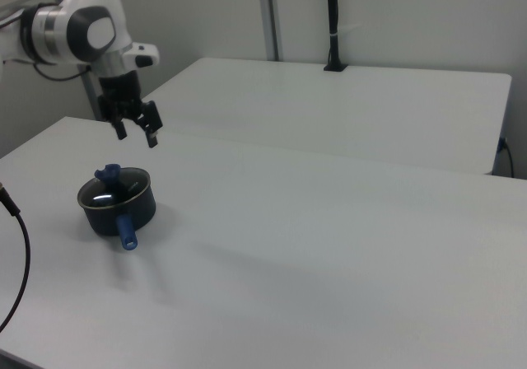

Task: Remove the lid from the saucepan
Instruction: 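Move the gripper over the saucepan and lower it to the blue lid knob, then close the gripper on the blue knob of the glass lid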

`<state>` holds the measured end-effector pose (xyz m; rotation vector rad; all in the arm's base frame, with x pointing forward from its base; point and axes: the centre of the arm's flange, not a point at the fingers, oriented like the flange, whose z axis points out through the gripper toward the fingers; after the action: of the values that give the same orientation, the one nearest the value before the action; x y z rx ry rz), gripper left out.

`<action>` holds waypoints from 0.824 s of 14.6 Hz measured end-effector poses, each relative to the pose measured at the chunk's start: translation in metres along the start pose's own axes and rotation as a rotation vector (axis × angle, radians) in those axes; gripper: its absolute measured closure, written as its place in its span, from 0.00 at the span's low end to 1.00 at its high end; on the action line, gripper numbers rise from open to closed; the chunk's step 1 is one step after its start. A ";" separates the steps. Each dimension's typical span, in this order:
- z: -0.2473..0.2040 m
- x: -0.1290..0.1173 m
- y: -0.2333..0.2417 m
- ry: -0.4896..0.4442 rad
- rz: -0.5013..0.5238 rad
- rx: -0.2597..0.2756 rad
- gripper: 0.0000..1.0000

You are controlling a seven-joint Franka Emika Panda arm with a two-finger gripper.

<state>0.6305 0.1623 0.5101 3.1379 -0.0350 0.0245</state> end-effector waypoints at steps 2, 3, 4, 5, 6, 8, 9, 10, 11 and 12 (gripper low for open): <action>0.020 -0.003 -0.035 -0.014 -0.048 -0.009 0.00; 0.025 -0.006 -0.047 -0.022 -0.066 -0.013 0.00; 0.031 -0.009 -0.059 -0.029 -0.082 -0.017 0.00; 0.036 -0.012 -0.071 -0.035 -0.091 -0.021 0.00; 0.041 -0.016 -0.082 -0.042 -0.095 -0.025 0.00; 0.055 -0.022 -0.104 -0.052 -0.097 -0.035 0.00; 0.062 -0.023 -0.113 -0.049 -0.097 -0.037 0.00; 0.069 -0.023 -0.120 -0.048 -0.093 -0.040 0.00; 0.077 -0.023 -0.125 -0.052 -0.088 -0.045 0.00; 0.084 -0.023 -0.128 -0.057 -0.086 -0.055 0.00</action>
<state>0.6114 0.2902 0.4253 3.0807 0.0981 -0.0651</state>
